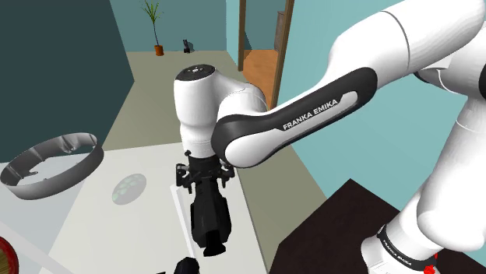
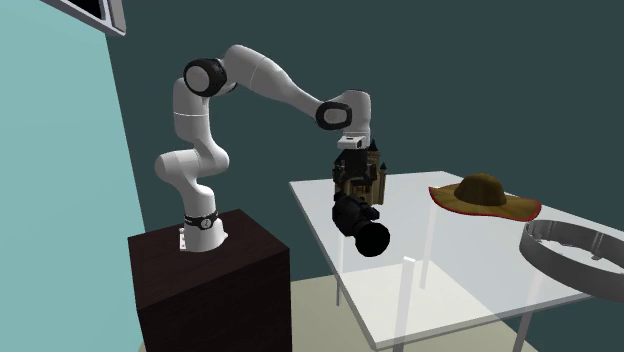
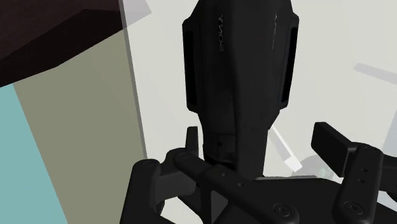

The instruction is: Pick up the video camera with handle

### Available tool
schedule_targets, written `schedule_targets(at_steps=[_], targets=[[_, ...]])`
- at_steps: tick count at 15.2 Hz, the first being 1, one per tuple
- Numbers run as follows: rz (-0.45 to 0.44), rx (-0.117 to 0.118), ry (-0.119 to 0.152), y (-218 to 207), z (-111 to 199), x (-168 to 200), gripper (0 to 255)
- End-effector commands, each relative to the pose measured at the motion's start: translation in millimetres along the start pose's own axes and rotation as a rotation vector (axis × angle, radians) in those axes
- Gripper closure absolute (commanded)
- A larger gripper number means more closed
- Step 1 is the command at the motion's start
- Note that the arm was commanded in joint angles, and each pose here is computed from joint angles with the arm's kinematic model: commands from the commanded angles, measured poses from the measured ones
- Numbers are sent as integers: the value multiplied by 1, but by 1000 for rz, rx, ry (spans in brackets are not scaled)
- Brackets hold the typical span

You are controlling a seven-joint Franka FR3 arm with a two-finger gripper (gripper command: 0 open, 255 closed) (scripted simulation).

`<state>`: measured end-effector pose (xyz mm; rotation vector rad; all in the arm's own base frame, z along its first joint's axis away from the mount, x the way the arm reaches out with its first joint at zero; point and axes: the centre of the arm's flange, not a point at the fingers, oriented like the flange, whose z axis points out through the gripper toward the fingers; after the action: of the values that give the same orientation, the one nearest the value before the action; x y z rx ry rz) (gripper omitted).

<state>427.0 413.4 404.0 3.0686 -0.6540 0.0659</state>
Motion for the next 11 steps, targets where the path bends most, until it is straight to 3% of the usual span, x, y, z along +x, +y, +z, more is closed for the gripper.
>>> schedule_targets(at_steps=[1, 6, 7, 11], targets=[[1, 0, 1, -1, 11, 0, 0], [1, 0, 1, -1, 29, -1, 0], [1, 0, 1, 0, 29, -2, 255], [1, 0, 1, 0, 30, -1, 255]])
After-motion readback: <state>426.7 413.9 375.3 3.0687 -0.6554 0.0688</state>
